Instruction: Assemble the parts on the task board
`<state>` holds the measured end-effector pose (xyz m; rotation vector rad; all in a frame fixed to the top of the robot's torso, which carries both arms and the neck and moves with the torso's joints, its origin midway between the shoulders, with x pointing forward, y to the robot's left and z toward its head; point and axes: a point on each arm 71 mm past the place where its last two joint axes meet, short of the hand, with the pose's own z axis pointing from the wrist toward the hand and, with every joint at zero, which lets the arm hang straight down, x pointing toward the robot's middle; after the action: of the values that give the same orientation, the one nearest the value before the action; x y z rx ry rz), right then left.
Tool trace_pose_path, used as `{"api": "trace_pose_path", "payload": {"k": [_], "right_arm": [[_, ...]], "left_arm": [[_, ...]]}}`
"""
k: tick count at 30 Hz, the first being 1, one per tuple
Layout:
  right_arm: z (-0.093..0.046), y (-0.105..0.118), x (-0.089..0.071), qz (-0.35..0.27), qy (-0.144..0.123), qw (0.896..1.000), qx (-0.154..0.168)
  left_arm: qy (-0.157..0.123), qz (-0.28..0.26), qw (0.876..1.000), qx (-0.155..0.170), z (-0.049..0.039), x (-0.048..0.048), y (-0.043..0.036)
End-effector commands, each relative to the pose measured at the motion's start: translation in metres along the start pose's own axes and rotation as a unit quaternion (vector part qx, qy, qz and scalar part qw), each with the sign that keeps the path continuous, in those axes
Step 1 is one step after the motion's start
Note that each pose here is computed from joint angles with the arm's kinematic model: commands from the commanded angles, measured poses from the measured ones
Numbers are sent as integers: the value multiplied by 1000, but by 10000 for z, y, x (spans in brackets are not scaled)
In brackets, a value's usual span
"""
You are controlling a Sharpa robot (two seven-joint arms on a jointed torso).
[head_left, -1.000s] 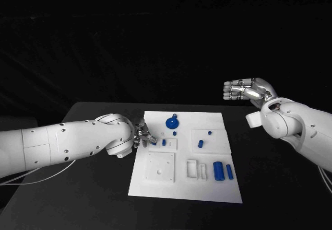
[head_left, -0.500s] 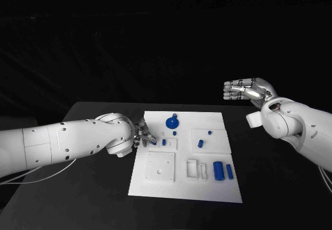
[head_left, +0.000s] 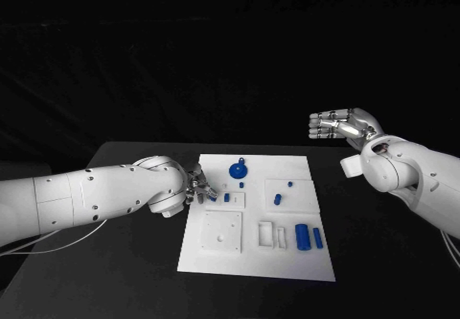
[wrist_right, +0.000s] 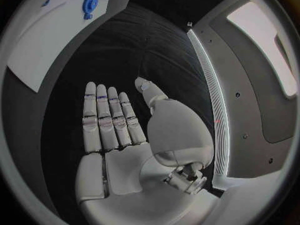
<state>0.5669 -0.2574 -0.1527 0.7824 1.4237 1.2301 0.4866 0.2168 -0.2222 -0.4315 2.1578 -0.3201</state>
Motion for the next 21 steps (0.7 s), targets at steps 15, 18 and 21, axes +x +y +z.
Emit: {"api": "trace_pose_path", "payload": {"k": [15,18,21], "right_arm": [[-11,-11,26,0,10,1000,-2],[-13,-22,30,0,10,1000,-1],[-15,-35,37,0,11,1000,0]], "left_arm": [[27,16,1000,-2,11,89,-30],[27,17,1000,-2,12,91,-34],[24,14,1000,-1,14,86,-36]]}}
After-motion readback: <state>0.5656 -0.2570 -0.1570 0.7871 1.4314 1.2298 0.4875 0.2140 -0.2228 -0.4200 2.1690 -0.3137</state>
